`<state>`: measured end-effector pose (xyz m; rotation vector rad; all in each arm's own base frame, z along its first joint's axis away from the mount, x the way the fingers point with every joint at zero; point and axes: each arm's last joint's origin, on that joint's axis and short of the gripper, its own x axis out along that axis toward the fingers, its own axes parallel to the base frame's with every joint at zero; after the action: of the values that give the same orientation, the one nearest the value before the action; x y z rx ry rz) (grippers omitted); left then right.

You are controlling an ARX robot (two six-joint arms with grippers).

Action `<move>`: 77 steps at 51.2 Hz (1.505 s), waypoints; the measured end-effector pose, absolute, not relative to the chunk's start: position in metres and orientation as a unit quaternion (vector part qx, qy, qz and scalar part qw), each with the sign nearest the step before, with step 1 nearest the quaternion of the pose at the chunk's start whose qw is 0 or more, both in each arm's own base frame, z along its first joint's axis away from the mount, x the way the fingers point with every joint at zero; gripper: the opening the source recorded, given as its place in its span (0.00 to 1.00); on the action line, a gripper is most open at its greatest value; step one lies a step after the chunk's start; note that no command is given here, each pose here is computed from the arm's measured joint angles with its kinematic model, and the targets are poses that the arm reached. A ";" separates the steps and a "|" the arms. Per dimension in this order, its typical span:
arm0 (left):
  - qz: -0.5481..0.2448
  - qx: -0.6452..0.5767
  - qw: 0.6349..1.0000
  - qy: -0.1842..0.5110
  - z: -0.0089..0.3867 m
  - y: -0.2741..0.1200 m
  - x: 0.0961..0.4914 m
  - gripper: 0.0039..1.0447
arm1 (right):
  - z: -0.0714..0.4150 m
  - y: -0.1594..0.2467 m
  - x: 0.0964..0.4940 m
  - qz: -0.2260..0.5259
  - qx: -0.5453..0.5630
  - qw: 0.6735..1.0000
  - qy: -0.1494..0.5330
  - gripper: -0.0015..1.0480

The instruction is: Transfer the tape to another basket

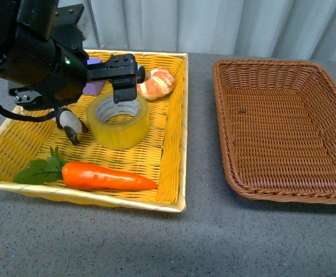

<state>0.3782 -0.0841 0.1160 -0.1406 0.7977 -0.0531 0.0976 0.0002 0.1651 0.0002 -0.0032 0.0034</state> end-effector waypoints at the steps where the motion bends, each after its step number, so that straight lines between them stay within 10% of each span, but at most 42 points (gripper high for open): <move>1: -0.027 -0.067 0.918 0.390 0.114 -0.085 0.380 0.94 | 0.165 0.000 0.098 0.002 0.000 1.000 -0.002 0.91; 64: -0.090 0.029 0.896 0.433 0.078 -0.056 0.435 0.94 | 0.165 0.000 0.098 0.002 0.000 1.000 -0.002 0.91; 77: -0.086 0.030 0.898 0.431 0.079 -0.055 0.436 0.60 | 0.165 0.000 0.098 0.002 0.000 1.000 -0.002 0.91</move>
<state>0.4362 -0.0551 0.0792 0.0623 0.8937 -0.1778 0.0976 0.0002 0.1651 0.0002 -0.0032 0.0034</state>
